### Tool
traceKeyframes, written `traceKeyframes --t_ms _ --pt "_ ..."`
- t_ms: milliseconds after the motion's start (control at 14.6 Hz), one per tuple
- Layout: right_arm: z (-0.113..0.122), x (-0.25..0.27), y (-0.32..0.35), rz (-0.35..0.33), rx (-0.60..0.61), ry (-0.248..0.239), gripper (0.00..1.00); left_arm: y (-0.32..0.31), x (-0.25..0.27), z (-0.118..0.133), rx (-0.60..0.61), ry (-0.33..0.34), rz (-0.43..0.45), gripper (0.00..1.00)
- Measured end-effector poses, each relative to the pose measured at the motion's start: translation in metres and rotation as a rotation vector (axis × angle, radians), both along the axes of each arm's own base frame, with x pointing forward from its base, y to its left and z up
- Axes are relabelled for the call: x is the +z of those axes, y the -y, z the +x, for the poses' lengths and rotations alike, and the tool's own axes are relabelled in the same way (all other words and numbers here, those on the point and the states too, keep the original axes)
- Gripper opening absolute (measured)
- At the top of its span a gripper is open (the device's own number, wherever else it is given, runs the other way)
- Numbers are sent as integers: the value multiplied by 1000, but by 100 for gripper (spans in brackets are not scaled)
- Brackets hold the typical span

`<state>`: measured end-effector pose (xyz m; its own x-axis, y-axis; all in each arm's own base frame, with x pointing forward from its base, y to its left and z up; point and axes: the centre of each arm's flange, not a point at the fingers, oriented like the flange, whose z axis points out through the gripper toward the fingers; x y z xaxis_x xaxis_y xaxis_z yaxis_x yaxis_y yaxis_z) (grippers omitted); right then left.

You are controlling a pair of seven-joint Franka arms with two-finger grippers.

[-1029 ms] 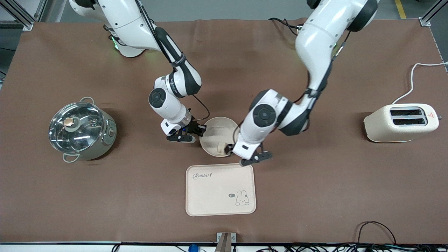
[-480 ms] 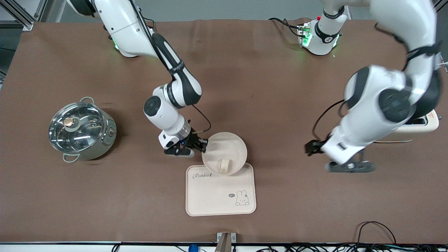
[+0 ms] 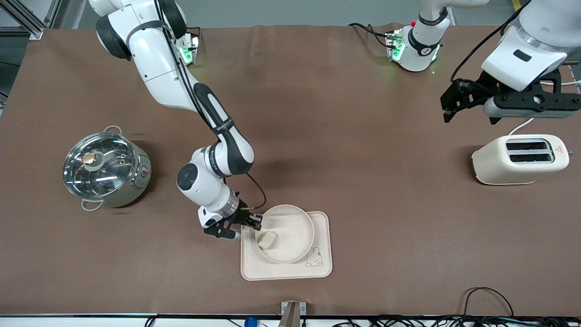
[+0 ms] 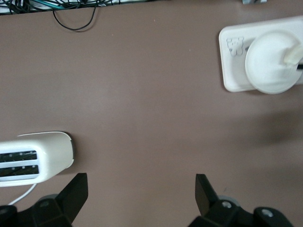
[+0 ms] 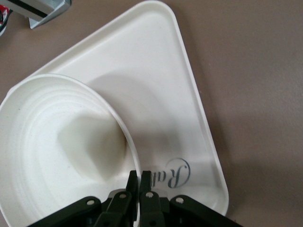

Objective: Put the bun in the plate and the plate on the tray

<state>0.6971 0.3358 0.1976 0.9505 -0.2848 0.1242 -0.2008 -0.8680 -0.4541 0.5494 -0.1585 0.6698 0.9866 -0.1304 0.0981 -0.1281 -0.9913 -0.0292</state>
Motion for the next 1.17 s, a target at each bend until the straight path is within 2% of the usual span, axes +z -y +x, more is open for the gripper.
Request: traceKeyframes --t_ms 275,343,549,618,686,755,892,961,1098,1167 --pt "15 12 3 21 -14 6 4 -69 -27 23 -58 -69 -1 100" --pt "17 11 5 22 -17 8 9 -76 -29 23 -58 -82 -5 100" --pt "24 9 11 25 -27 17 38 -74 -26 19 -65 -86 -17 100" --pt "25 6 11 25 -28 17 46 -72 -23 17 -70 -85 -22 100" --pt "26 4 11 25 -29 17 46 -70 -19 14 -74 -81 -22 100" --pt "26 3 11 25 -28 17 52 -70 -16 10 -75 -75 -21 100" --pt "28 9 9 29 -22 18 69 -74 -13 2 -74 -73 -18 100" --pt "28 16 9 30 -10 2 81 -77 -14 -1 -73 -75 -16 100" --pt "28 37 19 1 26 -46 99 -79 -15 -5 -70 -75 -14 100" --pt "27 51 29 -46 63 -82 100 -77 -13 -5 -71 -68 -15 100"
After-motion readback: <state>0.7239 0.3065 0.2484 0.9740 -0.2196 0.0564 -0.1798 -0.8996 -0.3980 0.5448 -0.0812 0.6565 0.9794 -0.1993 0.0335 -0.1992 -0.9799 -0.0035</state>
